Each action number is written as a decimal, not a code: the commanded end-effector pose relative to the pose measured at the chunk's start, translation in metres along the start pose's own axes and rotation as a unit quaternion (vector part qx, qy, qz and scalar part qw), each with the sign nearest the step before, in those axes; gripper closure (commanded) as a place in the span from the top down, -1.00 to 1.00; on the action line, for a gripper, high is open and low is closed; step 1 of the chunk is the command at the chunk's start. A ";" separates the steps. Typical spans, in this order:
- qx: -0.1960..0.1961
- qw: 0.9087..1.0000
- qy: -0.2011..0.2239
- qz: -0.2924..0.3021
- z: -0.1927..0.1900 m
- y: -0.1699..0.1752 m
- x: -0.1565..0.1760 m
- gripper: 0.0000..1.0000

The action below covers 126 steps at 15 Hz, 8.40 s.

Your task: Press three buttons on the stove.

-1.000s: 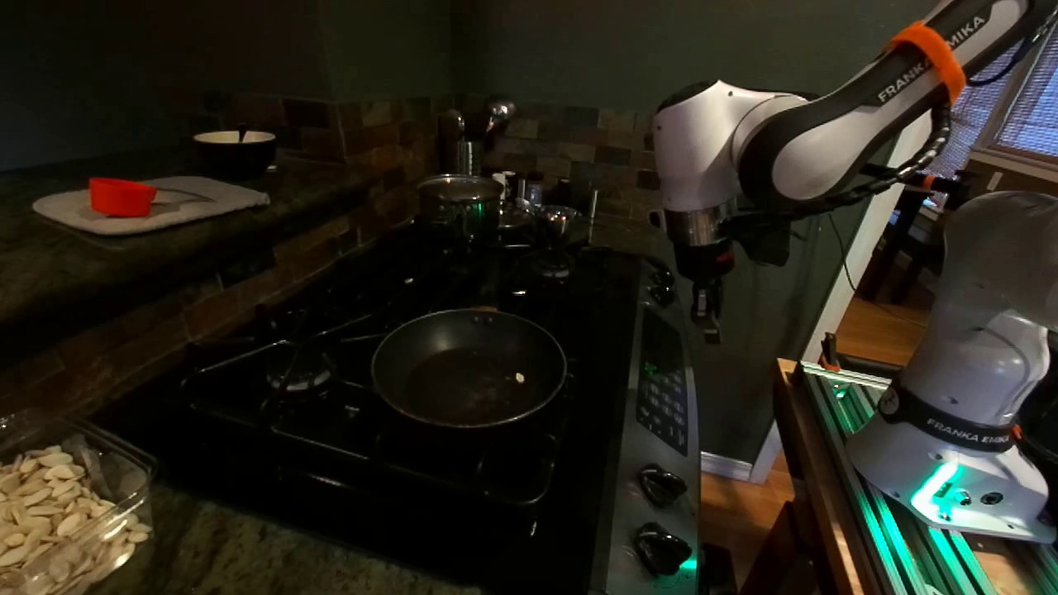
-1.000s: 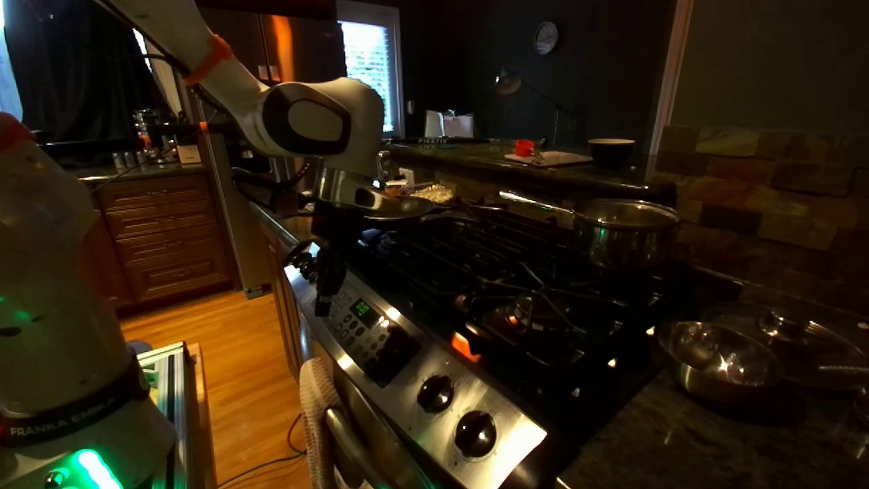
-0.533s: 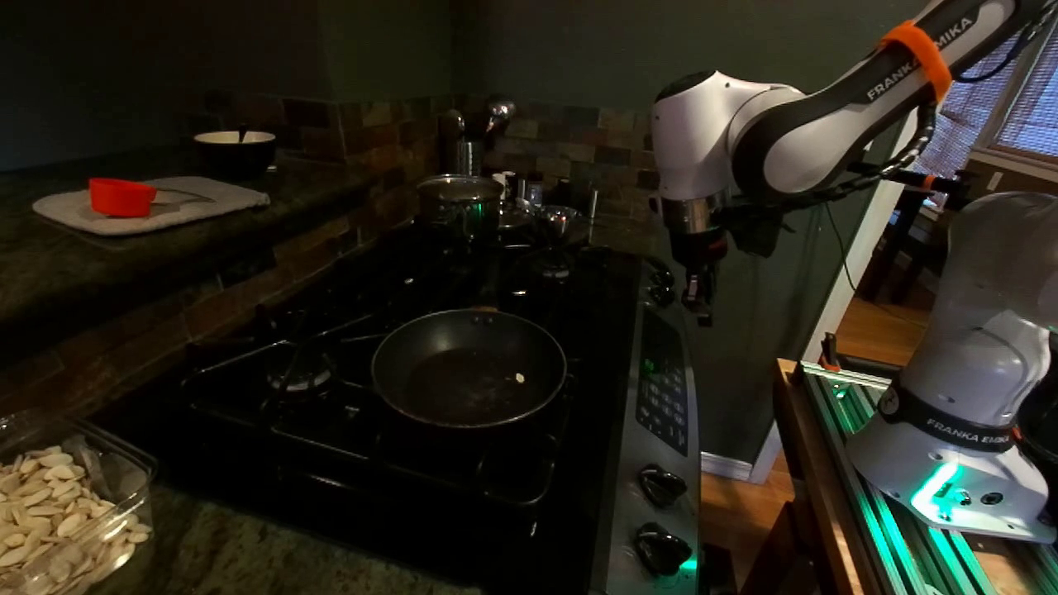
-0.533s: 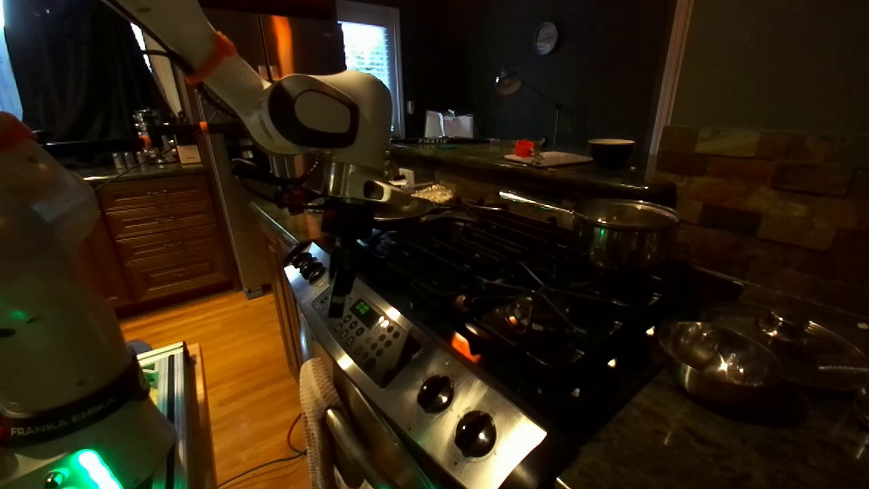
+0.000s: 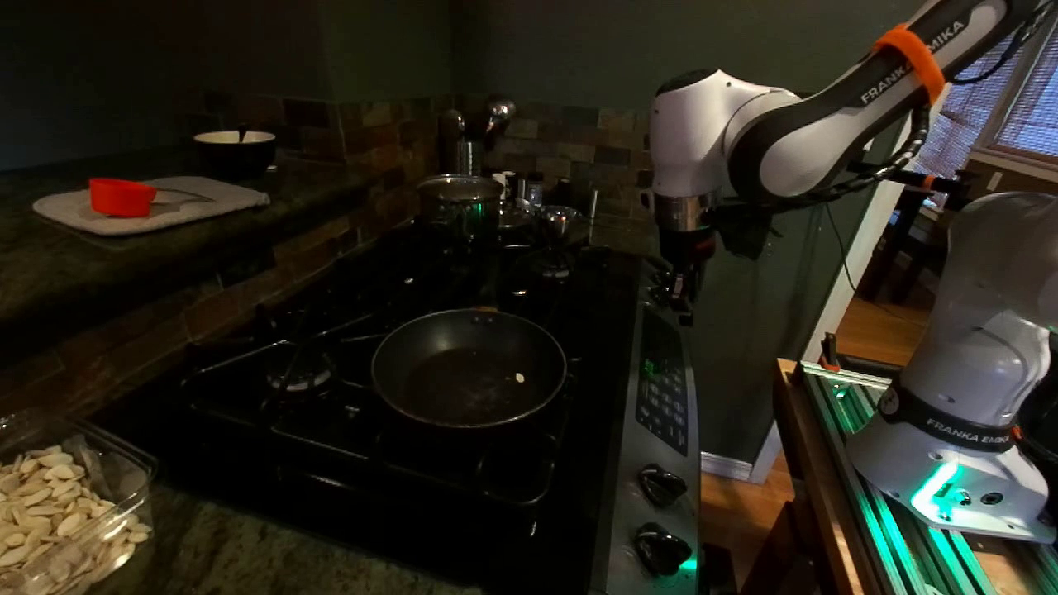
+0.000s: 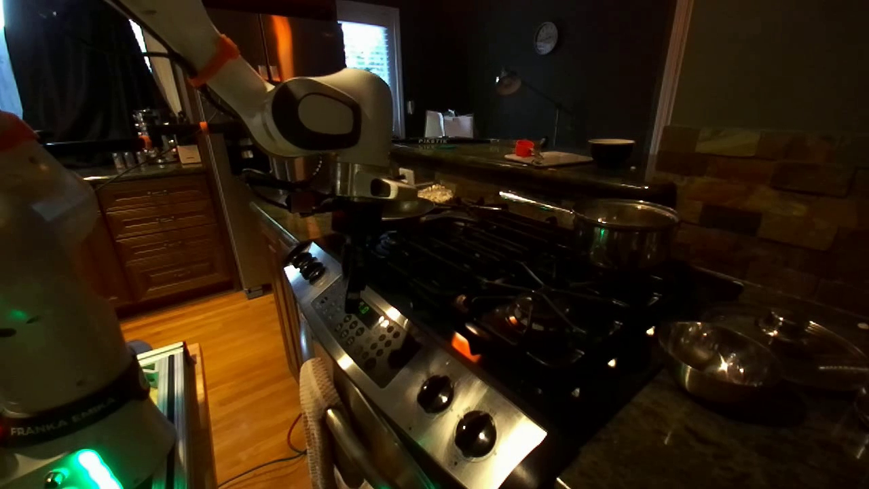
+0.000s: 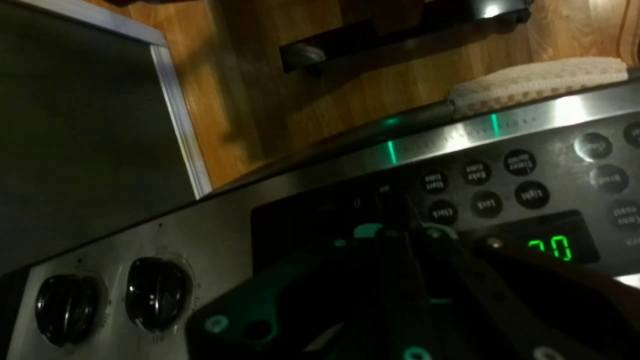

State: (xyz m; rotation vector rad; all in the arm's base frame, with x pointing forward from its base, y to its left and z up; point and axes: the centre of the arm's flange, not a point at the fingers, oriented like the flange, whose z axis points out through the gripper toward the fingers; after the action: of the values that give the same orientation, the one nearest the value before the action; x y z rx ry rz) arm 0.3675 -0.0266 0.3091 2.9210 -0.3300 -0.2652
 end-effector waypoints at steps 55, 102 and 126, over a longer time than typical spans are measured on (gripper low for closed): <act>0.009 0.998 -0.067 -0.008 0.022 0.042 0.027 -1.00; 0.079 0.980 0.036 -0.177 -0.033 0.015 0.010 -0.32; 0.158 0.965 0.126 -0.169 -0.126 0.020 -0.022 1.00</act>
State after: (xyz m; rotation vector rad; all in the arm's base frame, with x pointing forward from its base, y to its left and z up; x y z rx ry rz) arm 0.3672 -0.0199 0.4385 3.2646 0.1852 0.1281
